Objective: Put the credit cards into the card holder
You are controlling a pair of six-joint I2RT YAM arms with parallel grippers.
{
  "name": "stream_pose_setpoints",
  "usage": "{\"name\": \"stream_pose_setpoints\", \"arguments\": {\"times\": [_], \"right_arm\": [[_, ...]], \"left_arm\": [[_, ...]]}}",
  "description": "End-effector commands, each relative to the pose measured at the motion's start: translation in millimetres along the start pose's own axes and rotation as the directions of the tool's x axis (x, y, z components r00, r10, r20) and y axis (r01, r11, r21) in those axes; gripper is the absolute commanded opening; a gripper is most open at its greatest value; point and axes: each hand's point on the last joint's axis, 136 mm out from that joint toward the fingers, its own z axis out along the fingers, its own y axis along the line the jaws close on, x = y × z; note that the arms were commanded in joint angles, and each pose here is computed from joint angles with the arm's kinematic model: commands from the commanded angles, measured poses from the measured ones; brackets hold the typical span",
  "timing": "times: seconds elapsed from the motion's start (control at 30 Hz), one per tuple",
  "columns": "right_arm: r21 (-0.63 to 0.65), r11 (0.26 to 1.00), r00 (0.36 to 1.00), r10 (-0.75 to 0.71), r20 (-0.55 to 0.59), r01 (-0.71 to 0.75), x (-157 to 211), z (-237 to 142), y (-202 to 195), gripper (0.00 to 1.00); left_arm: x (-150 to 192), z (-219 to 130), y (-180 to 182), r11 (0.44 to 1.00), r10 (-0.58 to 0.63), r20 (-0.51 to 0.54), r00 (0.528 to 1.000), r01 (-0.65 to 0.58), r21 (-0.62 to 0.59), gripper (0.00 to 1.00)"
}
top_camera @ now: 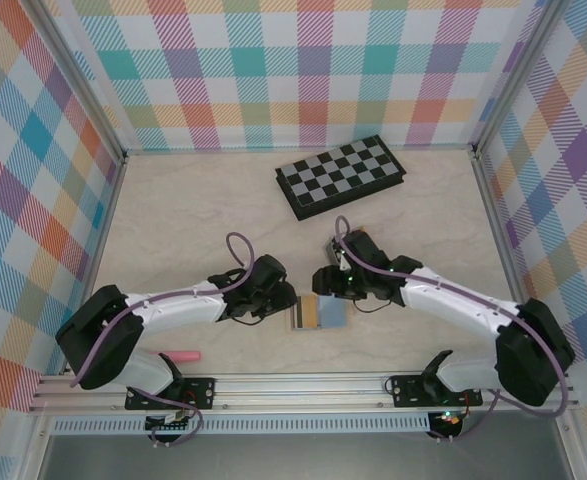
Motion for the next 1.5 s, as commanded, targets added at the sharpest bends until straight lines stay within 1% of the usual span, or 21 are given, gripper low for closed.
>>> {"name": "stream_pose_setpoints", "arguments": {"times": [0.0,0.07,0.13,0.2,0.23,0.33,0.57,0.7,0.83,1.03,1.33,1.47], "right_arm": [[0.196,0.98,0.995,-0.051,0.085,0.033,-20.6,-33.2,-41.8,0.54],[0.223,0.975,0.992,-0.052,0.118,0.025,-34.1,-46.5,-52.0,0.55],[0.253,0.967,0.991,-0.071,0.111,0.041,-43.7,-52.6,-60.1,0.55],[0.287,0.953,0.991,-0.118,0.071,0.093,-50.7,-50.5,-62.4,0.49],[0.304,0.945,0.989,-0.137,0.047,0.117,-54.1,-48.0,-62.3,0.46],[0.328,0.929,0.984,-0.173,-0.033,0.174,-61.0,-34.2,-61.1,0.42],[0.358,0.901,0.968,-0.211,-0.137,0.247,-76.9,3.0,-59.2,0.4],[0.416,0.863,0.957,-0.233,-0.175,0.286,-85.9,20.5,-63.4,0.4],[0.459,0.835,0.952,-0.246,-0.184,0.304,-94.1,33.3,-68.2,0.41],[0.473,0.809,0.936,-0.274,-0.222,0.349,-98.4,48.3,-66.6,0.43],[0.607,0.677,0.91,-0.318,-0.268,0.415,-103.4,54.3,-80.1,0.43],[0.647,0.634,0.904,-0.34,-0.258,0.423,-107.3,49.4,-81.1,0.43]], "left_arm": [[-6.2,-9.1,-7.3,1.0,0.026,0.031,0.999,-0.026,-0.008,0.5],[-9.4,-9.4,-14.1,0.999,0.037,0.034,0.999,-0.037,-0.001,0.52],[-11.9,-7.9,-22.5,0.999,0.046,0.03,0.998,-0.046,0.008,0.53],[-13.1,-3.1,-31.2,0.998,0.052,0.02,0.998,-0.052,0.02,0.53],[-14.2,-0.6,-36.8,0.998,0.054,0.016,0.998,-0.054,0.029,0.53],[-18.3,6.1,-53.0,0.997,0.061,0.007,0.998,-0.061,0.054,0.56],[-31.9,11.0,-72.5,0.995,0.04,0.02,0.999,-0.042,0.095,0.61],[-38.0,7.4,-70.0,0.994,0.02,0.034,0.999,-0.023,0.106,0.65],[-42.2,2.4,-64.2,0.994,0.004,0.049,0.999,-0.01,0.112,0.69],[-47.0,-5.2,-52.6,0.993,-0.029,0.079,0.996,0.02,0.117,0.73],[-48.1,-6.1,-48.5,0.993,-0.039,0.077,0.996,0.03,0.113,0.74],[-46.8,-4.3,-48.1,0.993,-0.042,0.069,0.997,0.034,0.113,0.74]]}}
